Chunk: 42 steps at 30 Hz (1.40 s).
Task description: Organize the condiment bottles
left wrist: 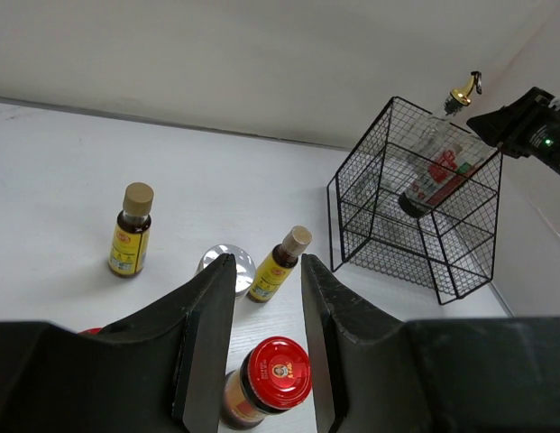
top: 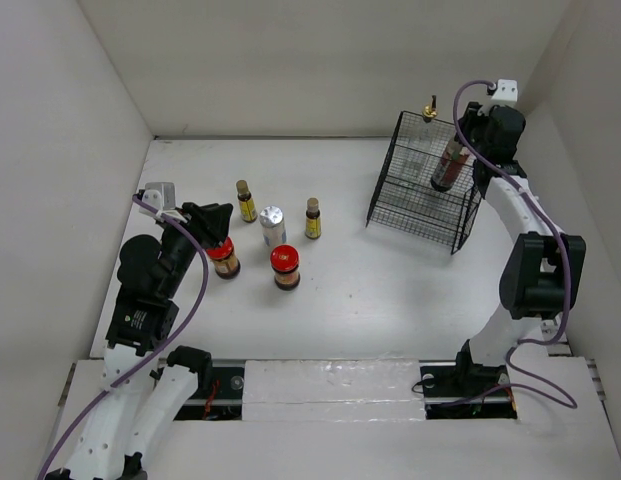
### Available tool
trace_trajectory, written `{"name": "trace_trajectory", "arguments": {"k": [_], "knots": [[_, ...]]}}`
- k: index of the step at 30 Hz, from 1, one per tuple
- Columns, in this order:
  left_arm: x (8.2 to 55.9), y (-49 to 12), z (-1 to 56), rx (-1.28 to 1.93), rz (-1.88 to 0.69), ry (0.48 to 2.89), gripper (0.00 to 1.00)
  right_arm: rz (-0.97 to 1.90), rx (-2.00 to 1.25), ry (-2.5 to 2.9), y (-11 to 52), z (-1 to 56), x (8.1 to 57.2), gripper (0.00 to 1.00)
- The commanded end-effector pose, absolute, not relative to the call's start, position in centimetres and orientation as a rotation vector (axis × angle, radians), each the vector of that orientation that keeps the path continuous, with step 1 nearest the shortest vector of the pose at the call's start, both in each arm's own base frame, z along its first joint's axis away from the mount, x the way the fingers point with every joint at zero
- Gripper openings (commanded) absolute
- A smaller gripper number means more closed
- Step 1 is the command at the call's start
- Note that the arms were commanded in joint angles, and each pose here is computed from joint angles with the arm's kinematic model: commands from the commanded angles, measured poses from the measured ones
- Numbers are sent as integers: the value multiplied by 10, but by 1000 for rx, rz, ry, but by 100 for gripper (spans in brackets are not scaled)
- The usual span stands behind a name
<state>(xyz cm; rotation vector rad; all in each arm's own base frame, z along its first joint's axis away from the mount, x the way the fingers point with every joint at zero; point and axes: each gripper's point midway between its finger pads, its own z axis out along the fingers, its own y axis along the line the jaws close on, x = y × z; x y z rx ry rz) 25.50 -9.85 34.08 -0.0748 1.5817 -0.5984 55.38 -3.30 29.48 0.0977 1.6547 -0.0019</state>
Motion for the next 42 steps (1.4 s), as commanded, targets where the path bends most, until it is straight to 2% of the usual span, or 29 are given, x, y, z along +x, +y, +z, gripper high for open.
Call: {"name": "trace_trajectory", "arguments": {"k": [1,5,6,8,10,13,18,21,22,23,24,26,27,29,30,33,34,35,38,42], "knots": [[253,-101,354,-62,-619,1540,31,23,124,1483,-38,341,563,37],[253,-101,354,-62,-619,1540,31,31,117,1502,-37,336,565,52],[253,-101,354,-62,-619,1540,31,24,124,1501,-42,336,565,61],[253,-101,354,-62,-619,1540,31,24,124,1501,-42,338,565,68],[253,-101,354,-62,-619,1540,31,36,107,1477,-42,355,562,77],[253,-101,354,-62,-619,1540,31,34,101,1416,-41,391,546,85],[251,-100,356,-61,-620,1530,31,77,-21,1316,1,449,506,87],[251,-99,356,-69,-614,1529,34,177,-145,1319,58,446,483,77],[251,-99,356,-69,-614,1529,34,206,-191,1334,76,438,478,69],[251,-99,356,-69,-614,1529,34,261,-247,1343,98,430,470,59],[251,-99,356,-69,-614,1529,35,329,-330,1364,135,412,456,37],[252,-97,356,-78,-606,1528,35,416,-443,1388,180,387,438,17],[252,-97,356,-78,-606,1528,35,501,-543,1379,221,377,415,11],[252,-97,356,-78,-606,1528,35,558,-685,1399,258,342,390,10],[252,-97,356,-78,-606,1528,35,634,-778,1386,288,329,366,11],[254,-98,354,-79,-604,1537,35,715,-950,1389,318,292,322,52],[254,-98,354,-79,-604,1537,35,756,-1017,1370,334,285,298,77],[254,-99,354,-71,-611,1538,35,765,-1066,1385,340,269,287,84],[251,-99,356,-70,-612,1529,35,729,-1140,1397,352,249,265,98],[251,-100,356,-63,-619,1530,35,757,-1212,1464,376,211,261,100]]}}
